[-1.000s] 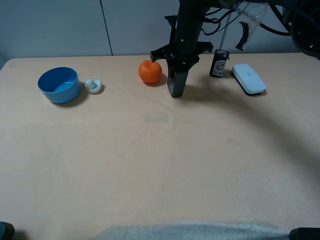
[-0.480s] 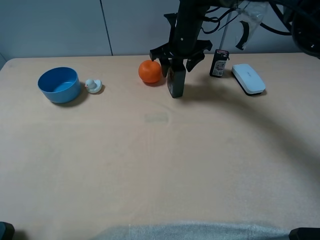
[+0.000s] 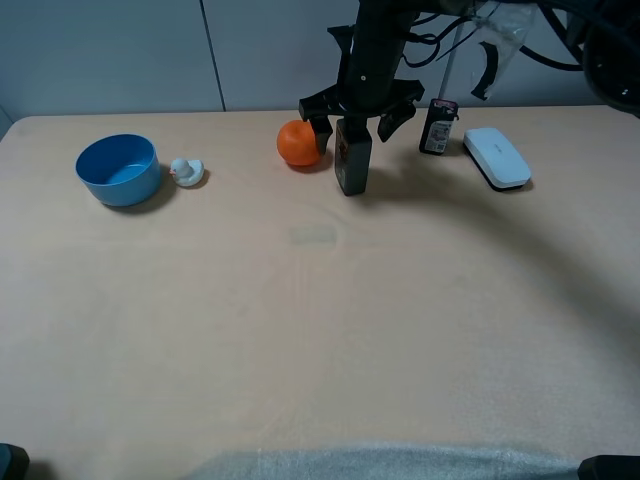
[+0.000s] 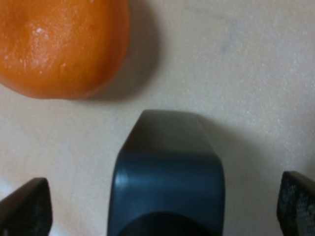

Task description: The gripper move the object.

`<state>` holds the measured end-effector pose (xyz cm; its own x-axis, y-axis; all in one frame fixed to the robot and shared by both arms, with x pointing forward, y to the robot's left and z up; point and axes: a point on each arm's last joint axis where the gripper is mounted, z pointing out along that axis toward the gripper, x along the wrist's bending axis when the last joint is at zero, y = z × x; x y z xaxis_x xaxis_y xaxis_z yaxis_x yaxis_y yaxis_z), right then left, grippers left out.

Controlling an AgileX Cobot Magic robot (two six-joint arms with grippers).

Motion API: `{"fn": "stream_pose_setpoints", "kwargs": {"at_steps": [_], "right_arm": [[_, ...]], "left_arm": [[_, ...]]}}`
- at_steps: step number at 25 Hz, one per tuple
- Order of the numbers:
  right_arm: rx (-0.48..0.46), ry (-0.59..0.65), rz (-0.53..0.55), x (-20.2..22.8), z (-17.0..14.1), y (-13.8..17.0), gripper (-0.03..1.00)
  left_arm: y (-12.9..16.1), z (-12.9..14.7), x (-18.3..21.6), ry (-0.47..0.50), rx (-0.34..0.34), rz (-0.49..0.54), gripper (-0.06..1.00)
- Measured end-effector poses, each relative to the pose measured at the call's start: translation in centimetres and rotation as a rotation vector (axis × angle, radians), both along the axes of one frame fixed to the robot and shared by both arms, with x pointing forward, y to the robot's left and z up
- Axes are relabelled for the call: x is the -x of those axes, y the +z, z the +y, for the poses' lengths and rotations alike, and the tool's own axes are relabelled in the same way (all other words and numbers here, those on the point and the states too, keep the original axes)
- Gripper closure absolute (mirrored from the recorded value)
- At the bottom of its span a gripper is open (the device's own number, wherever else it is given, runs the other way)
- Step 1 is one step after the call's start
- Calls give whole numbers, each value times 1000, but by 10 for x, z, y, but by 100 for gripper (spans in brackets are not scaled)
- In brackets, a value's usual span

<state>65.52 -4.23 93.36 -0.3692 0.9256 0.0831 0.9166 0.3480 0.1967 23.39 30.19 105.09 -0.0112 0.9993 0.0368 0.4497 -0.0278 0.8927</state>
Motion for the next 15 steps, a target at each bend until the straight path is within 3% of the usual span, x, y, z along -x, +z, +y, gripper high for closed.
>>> {"fn": "stream_pose_setpoints", "kwargs": {"at_steps": [15], "right_arm": [[-33,-14,-44,7,-4,44,27]], "left_arm": [[0,0,0,0,0,0,12]]}}
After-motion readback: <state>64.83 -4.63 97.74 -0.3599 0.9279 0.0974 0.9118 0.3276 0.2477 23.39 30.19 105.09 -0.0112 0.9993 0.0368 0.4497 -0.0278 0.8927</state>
